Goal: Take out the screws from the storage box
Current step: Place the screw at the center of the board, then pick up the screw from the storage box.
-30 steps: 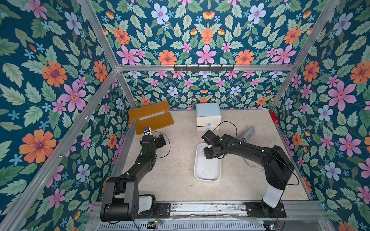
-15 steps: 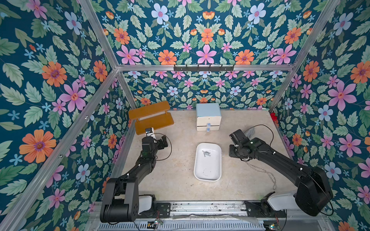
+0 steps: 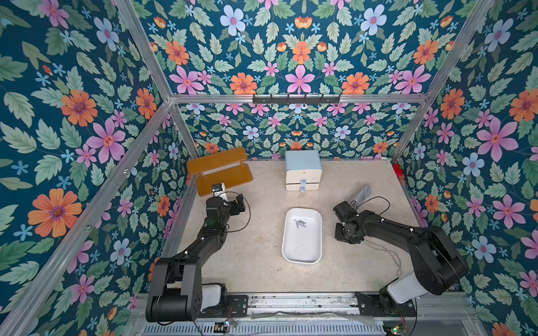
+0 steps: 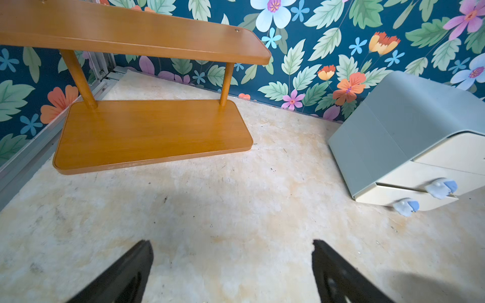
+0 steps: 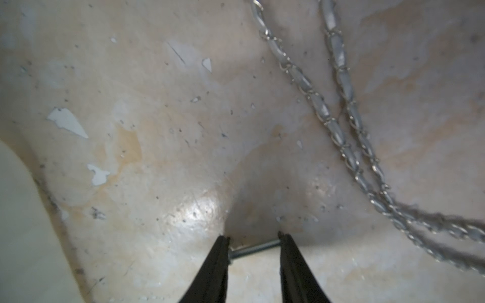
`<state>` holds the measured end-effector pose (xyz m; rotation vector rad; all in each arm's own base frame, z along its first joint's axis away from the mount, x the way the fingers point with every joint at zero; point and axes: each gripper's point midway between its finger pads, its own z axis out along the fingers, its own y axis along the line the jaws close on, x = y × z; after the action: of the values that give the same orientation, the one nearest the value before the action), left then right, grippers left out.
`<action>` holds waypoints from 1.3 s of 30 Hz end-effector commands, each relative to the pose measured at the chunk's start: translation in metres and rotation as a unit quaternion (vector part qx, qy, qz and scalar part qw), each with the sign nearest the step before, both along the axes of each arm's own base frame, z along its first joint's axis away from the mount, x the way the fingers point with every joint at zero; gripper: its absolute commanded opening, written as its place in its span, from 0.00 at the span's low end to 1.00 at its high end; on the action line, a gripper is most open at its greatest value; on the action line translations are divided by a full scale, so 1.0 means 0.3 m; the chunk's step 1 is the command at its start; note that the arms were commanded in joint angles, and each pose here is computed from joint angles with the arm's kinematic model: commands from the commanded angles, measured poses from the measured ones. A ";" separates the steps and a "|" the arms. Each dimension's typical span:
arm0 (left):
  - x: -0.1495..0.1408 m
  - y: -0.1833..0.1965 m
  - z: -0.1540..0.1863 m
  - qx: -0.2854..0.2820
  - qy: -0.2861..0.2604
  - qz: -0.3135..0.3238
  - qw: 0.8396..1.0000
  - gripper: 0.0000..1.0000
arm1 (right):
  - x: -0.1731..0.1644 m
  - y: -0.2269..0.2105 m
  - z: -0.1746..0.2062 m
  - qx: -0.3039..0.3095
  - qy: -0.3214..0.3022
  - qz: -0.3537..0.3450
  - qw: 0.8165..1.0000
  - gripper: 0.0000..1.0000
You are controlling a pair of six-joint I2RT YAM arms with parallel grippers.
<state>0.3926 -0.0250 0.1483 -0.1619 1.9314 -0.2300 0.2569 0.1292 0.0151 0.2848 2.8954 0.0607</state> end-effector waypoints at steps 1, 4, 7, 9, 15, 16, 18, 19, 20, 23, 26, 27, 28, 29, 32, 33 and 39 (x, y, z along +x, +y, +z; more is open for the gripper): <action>0.008 0.003 0.012 -0.021 -0.006 0.009 1.000 0.99 | 0.025 0.019 -0.008 0.012 -0.009 -0.008 1.000 0.32; 0.007 -0.019 0.015 -0.025 -0.006 -0.009 1.000 0.99 | 0.020 0.015 -0.017 0.008 -0.006 -0.007 1.000 0.41; 0.003 -0.004 0.012 -0.018 -0.002 0.002 1.000 0.99 | 0.018 0.010 -0.015 0.005 -0.008 -0.007 1.000 0.49; -0.002 0.003 0.013 -0.014 -0.003 0.007 1.000 0.99 | 0.021 0.007 -0.003 0.004 -0.011 -0.007 1.000 0.54; -0.007 0.000 0.019 -0.013 -0.006 0.003 1.000 0.99 | 0.049 -0.011 0.109 -0.013 -0.038 -0.003 0.999 0.72; -0.007 0.000 0.017 -0.013 -0.005 0.003 1.000 0.99 | 0.057 -0.012 0.144 -0.015 -0.046 0.000 0.999 0.76; -0.007 -0.001 0.014 -0.012 -0.004 0.002 1.000 0.99 | 0.075 -0.012 0.214 -0.016 -0.063 0.006 0.998 0.99; -0.007 0.000 0.014 -0.011 -0.004 0.003 1.000 0.99 | 0.085 -0.014 0.254 -0.018 -0.075 0.010 0.997 1.00; -0.008 0.000 0.014 -0.011 -0.003 0.003 1.000 0.99 | 0.096 -0.013 0.293 -0.019 -0.086 0.016 0.996 1.00; -0.008 0.003 0.017 -0.010 -0.005 0.005 1.000 0.99 | 0.128 0.037 0.404 0.002 -0.117 0.058 0.991 0.95; -0.010 0.004 0.017 -0.009 -0.006 0.006 1.000 0.99 | 0.143 0.122 0.506 0.000 -0.147 0.118 0.982 0.87; -0.010 0.005 0.018 -0.009 -0.006 0.006 1.000 0.99 | 0.143 0.155 0.528 -0.003 -0.153 0.139 0.978 0.81; -0.010 0.005 0.019 -0.009 -0.006 0.007 1.000 0.99 | 0.138 0.196 0.542 -0.005 -0.155 0.164 0.974 0.75; -0.010 0.006 0.020 -0.009 -0.006 0.007 1.000 0.99 | 0.129 0.237 0.545 -0.004 -0.154 0.188 0.970 0.68; -0.010 0.008 0.018 -0.008 -0.006 0.009 1.000 0.99 | 0.090 0.364 0.521 0.014 -0.147 0.255 0.956 0.54; -0.010 0.008 0.017 -0.008 -0.005 0.009 1.000 0.99 | 0.069 0.405 0.508 0.022 -0.143 0.280 0.949 0.51; -0.026 -0.050 -0.013 -0.060 0.060 -0.022 0.996 0.99 | 0.035 0.522 0.383 0.033 -0.111 0.338 0.934 0.41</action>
<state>0.3909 -0.0285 0.1529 -0.1935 1.9575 -0.2771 0.2657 0.2752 0.1390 -0.6104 2.6292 0.2577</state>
